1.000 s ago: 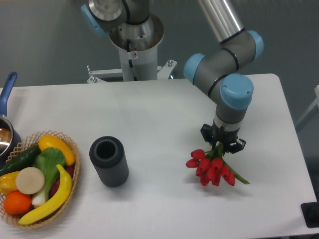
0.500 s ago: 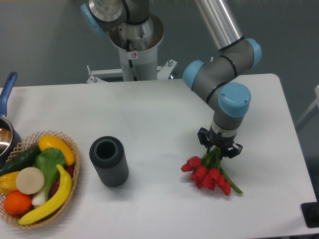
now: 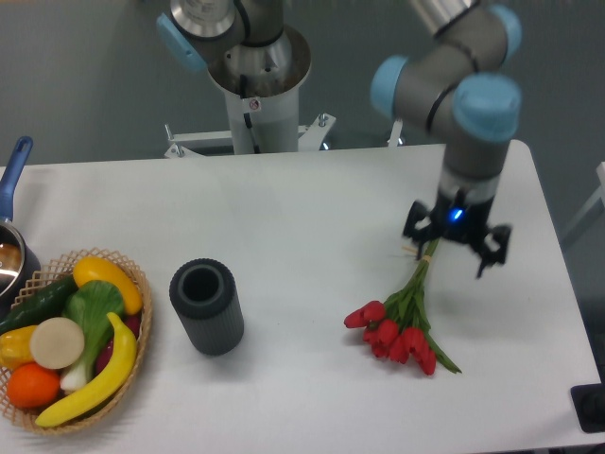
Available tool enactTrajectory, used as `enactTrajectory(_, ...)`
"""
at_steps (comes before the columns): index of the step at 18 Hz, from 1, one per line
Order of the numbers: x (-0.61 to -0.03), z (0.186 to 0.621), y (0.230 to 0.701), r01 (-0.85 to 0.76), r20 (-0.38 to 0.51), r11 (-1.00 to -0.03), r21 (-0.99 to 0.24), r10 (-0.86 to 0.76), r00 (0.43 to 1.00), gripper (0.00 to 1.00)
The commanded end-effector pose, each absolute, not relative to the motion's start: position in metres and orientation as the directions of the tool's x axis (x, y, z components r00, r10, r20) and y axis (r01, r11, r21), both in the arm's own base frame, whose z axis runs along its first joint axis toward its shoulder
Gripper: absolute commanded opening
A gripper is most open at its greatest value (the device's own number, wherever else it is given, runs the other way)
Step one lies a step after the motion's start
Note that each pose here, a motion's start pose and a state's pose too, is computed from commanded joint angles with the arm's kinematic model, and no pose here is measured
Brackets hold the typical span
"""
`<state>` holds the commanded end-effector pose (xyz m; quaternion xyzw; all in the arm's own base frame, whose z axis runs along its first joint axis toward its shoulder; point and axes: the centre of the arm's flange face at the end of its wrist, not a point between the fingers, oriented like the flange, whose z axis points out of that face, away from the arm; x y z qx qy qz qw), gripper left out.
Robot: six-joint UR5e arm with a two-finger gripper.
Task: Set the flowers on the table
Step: 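Open the gripper and lift it away from the tulips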
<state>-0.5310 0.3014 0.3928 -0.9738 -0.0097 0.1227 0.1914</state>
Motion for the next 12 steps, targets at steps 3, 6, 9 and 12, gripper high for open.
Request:
enactTrajectory(3,-0.528,0.407,0.259,-0.155,-0.268,-0.935,-0.319,-0.068,0.961,1.0)
enactTrajectory(6,-0.526,0.419,0.21,-0.291,-0.265,-0.921,-0.26,-0.222,0.938,1.0)
enactTrajectory(9,-0.527,0.429,0.175,-0.324,-0.261,-0.914,-0.244,-0.26,0.93,1.0)
enactTrajectory(12,-0.524,0.431,0.171,-0.354,-0.269,-0.907,-0.229,-0.291,0.918,1.0)
